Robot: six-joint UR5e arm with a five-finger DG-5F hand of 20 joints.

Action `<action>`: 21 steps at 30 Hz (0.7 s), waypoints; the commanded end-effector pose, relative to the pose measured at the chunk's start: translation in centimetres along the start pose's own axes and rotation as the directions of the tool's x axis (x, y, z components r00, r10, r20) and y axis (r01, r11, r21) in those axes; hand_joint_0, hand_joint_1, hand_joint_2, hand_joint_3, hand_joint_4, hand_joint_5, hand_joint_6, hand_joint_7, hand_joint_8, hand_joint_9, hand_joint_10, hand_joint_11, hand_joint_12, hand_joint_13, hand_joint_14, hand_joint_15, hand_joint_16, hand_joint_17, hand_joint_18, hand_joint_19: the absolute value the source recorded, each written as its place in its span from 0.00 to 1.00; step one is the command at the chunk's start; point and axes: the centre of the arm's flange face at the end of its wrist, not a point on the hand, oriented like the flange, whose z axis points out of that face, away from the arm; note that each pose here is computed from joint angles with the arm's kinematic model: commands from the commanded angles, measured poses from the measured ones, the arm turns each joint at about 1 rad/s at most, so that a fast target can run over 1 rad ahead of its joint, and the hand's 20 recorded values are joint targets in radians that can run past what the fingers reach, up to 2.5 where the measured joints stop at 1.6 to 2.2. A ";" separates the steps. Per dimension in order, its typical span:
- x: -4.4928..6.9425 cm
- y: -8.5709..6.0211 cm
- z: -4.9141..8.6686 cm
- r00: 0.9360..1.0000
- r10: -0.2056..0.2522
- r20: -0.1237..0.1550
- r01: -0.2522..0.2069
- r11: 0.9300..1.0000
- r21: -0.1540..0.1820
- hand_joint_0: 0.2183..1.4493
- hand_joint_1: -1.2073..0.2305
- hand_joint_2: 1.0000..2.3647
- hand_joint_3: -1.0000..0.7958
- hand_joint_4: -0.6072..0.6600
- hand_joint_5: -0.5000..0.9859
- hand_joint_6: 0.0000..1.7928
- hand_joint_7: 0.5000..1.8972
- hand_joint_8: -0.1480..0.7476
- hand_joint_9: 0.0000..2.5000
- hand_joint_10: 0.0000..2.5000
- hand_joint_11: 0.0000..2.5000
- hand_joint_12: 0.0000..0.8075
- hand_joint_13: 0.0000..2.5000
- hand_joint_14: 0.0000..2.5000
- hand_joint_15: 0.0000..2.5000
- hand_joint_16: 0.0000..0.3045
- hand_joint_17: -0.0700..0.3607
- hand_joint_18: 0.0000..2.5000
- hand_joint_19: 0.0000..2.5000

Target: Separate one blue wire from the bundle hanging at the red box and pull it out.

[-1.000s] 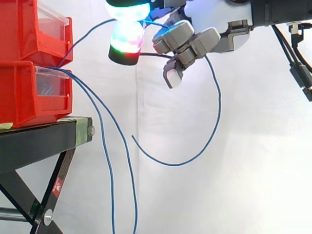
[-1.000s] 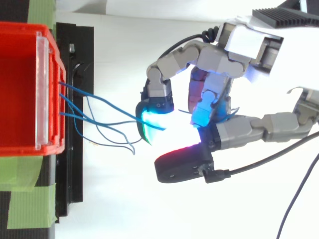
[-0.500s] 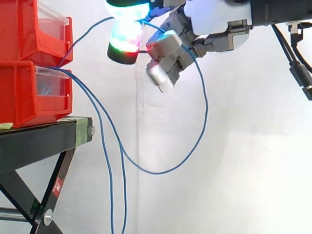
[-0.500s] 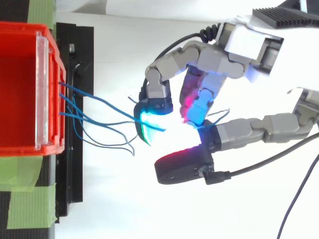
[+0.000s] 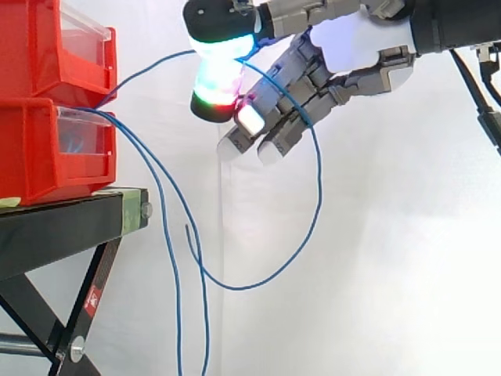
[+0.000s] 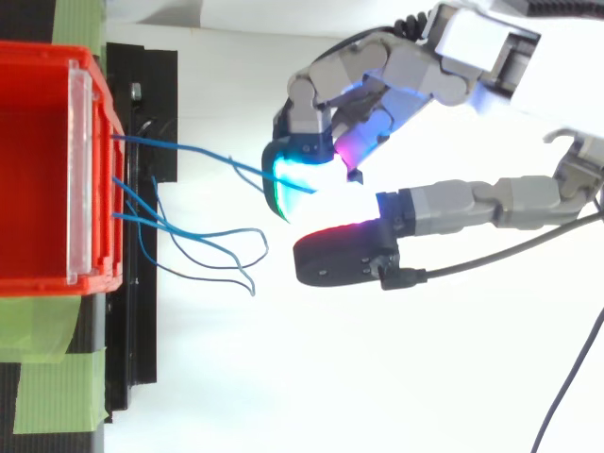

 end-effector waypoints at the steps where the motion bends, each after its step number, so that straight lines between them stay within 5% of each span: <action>1: 0.1 -0.2 -0.2 1.000 0.015 -0.009 -0.015 1.000 0.021 0.30 0.27 0.01 0.52 0.48 0.27 0.47 0.55 0.53 0.35 0.01 0.32 0.54 0.14 0.00 0.12 0.20 0.48 0.24 0.17; 8: 0.7 -1.8 -1.1 0.999 0.028 -0.040 -0.025 0.997 0.070 0.30 0.27 0.01 0.52 0.47 0.27 0.47 0.55 0.52 0.34 0.01 0.32 0.54 0.14 0.00 0.11 0.20 0.48 0.23 0.17; 14: 1.7 -4.1 -2.1 0.996 0.092 -0.014 -0.090 0.988 0.127 0.30 0.28 0.01 0.52 0.48 0.27 0.47 0.56 0.52 0.34 0.01 0.31 0.54 0.14 0.00 0.11 0.20 0.48 0.23 0.17; 21: 2.2 -5.1 -3.3 0.994 0.113 0.007 -0.113 0.982 0.151 0.30 0.28 0.01 0.53 0.47 0.27 0.47 0.56 0.53 0.34 0.01 0.32 0.54 0.14 0.00 0.11 0.20 0.48 0.24 0.17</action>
